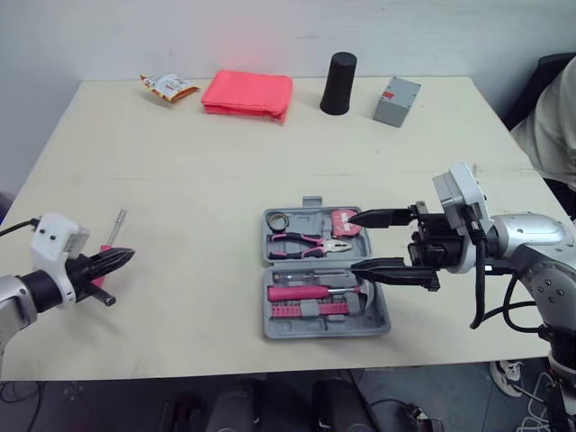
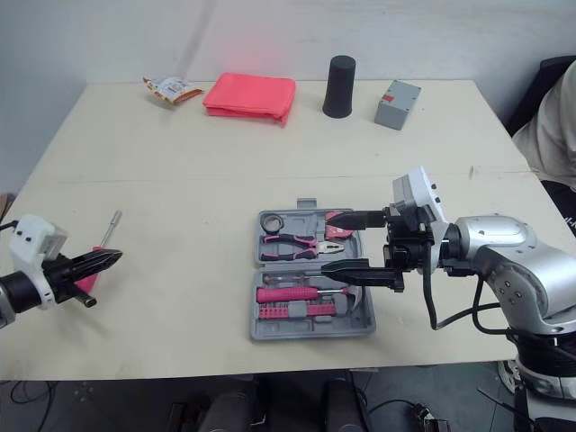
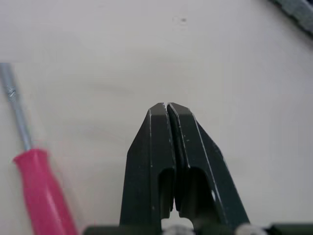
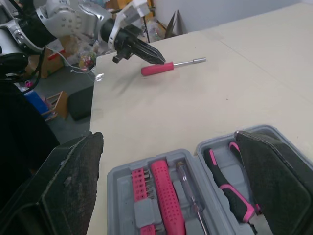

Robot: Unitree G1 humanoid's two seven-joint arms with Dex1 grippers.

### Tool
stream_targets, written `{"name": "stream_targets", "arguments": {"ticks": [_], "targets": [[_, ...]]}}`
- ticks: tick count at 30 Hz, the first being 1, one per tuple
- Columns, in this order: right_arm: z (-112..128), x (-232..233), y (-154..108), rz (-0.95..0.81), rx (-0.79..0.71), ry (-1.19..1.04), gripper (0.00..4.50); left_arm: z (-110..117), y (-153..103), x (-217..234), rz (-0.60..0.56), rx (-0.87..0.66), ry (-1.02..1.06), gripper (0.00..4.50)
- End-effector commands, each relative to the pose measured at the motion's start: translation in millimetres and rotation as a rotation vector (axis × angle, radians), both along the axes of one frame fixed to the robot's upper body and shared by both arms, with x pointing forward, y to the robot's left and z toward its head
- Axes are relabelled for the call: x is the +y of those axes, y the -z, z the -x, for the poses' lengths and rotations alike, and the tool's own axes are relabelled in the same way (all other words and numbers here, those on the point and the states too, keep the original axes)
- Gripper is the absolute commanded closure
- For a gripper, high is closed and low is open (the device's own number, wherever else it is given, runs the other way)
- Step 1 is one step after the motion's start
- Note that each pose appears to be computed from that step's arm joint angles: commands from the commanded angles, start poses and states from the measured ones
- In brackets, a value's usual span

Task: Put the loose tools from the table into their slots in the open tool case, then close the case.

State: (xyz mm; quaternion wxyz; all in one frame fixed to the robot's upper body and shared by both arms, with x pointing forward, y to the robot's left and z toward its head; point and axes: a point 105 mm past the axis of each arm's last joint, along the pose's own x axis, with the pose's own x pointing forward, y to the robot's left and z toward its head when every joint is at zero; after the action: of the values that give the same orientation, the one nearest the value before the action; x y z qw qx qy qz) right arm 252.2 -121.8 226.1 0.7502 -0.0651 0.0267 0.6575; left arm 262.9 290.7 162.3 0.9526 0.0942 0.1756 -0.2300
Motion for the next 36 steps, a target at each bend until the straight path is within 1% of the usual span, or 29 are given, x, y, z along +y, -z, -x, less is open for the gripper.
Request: {"name": "stream_targets", "arguments": {"ticks": [1,2,7,10,14,16,19,22,25,28,29,30,31,32,34,35,36], "targets": [[7.2,-1.7,-11.2,-0.002,-0.047,-0.002,0.00,1.6,-3.1,19.6,0.032,0.002,-0.106,3.97],[7.7,-2.1,-10.9,-0.003,-0.047,0.000,0.00,3.2,-1.6,27.1,0.040,0.001,-0.139,3.68],[10.4,-3.0,-8.1,0.000,-0.039,0.005,0.00,11.3,13.2,70.2,0.038,0.006,-0.350,1.37],[10.9,-0.5,-7.4,-0.001,-0.037,-0.010,0.00,11.4,27.9,73.2,0.022,0.043,-0.354,0.03],[8.6,4.0,-8.4,-0.004,-0.044,-0.030,0.00,1.0,48.8,71.9,0.008,0.093,-0.352,0.03],[7.9,4.7,-8.6,-0.004,-0.046,-0.033,0.00,-2.4,52.8,72.7,0.004,0.100,-0.357,0.03],[7.2,7.0,-9.3,-0.004,-0.050,-0.042,0.00,-13.6,65.6,66.7,0.008,0.136,-0.343,0.03],[7.3,7.4,-10.0,-0.003,-0.054,-0.042,0.00,-15.0,72.5,71.0,0.004,0.160,-0.374,0.91],[7.8,6.8,-10.2,-0.002,-0.057,-0.040,0.00,-13.3,70.5,71.3,0.014,0.150,-0.366,2.25],[9.2,5.7,-10.1,0.002,-0.059,-0.037,0.00,-12.3,59.9,70.8,0.000,0.108,-0.343,3.65],[9.5,5.4,-10.0,0.002,-0.059,-0.036,0.00,-12.7,56.6,70.4,-0.004,0.095,-0.337,3.97],[9.8,5.1,-10.0,0.003,-0.060,-0.035,0.00,-13.6,51.5,69.1,-0.016,0.079,-0.327,3.96],[10.6,4.5,-9.9,0.007,-0.059,-0.035,0.00,-15.9,40.0,59.5,-0.104,0.034,-0.253,3.96],[11.1,4.0,-9.7,0.009,-0.059,-0.035,0.00,-16.9,33.0,51.3,-0.166,0.006,-0.195,3.96],[16.2,2.3,-0.2,0.071,-0.061,-0.058,0.00,-23.6,8.4,-12.1,-0.154,-0.065,0.056,3.96],[18.5,1.3,3.7,0.097,-0.057,-0.068,0.00,-22.6,1.4,-34.4,-0.143,-0.080,0.143,3.96],[20.0,0.6,6.0,0.112,-0.055,-0.075,0.00,-20.8,-2.5,-47.3,-0.140,-0.086,0.194,3.96]]}}
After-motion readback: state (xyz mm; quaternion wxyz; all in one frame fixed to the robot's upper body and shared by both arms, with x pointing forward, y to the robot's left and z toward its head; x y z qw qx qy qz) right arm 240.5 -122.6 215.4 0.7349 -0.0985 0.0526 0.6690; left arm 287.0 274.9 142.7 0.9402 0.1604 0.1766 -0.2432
